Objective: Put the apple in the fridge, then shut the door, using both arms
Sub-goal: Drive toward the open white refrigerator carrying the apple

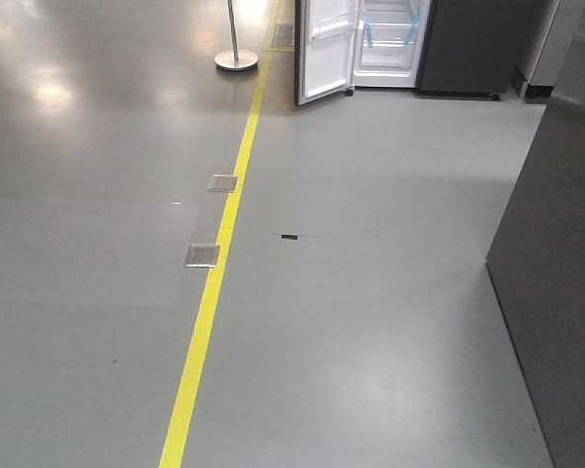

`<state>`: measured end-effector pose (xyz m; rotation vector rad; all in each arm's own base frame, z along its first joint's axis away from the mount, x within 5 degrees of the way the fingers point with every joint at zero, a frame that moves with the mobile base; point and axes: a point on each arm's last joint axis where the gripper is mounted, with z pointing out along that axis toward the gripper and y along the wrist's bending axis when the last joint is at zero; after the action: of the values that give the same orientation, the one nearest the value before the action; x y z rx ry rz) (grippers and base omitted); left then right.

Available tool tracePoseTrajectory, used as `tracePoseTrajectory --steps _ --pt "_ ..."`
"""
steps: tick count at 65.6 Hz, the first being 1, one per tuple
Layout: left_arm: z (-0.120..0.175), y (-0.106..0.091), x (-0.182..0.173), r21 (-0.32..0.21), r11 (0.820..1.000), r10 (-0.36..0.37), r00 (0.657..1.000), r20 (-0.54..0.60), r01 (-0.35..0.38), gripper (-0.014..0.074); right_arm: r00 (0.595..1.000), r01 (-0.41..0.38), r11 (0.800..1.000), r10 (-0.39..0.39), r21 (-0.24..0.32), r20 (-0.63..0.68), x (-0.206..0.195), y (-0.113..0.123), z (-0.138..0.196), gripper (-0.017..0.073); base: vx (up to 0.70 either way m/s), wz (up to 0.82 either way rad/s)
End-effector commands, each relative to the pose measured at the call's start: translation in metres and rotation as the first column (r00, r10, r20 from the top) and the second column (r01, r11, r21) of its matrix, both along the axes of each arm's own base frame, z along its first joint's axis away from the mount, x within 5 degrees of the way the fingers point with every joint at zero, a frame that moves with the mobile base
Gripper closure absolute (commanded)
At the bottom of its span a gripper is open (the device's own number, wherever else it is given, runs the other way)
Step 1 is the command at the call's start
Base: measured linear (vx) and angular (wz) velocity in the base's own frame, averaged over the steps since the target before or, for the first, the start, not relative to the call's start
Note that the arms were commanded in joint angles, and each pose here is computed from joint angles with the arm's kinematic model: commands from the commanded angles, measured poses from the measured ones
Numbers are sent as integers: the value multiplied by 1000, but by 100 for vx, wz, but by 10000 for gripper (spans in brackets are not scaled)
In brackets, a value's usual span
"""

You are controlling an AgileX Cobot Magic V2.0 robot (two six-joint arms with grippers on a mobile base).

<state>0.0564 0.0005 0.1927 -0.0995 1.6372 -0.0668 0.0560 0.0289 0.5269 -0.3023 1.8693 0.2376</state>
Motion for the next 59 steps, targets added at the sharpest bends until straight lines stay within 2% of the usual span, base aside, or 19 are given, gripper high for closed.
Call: tracePoseTrajectory --steps 1,59 --pt "14 1 -2 -9 1000 7 994 112 -6 600 996 4 1000 -6 23 94 1 0 12 466 18 -6" --pt "14 1 -2 -9 1000 7 994 112 -6 600 996 4 1000 -6 23 94 1 0 12 466 17 -1"
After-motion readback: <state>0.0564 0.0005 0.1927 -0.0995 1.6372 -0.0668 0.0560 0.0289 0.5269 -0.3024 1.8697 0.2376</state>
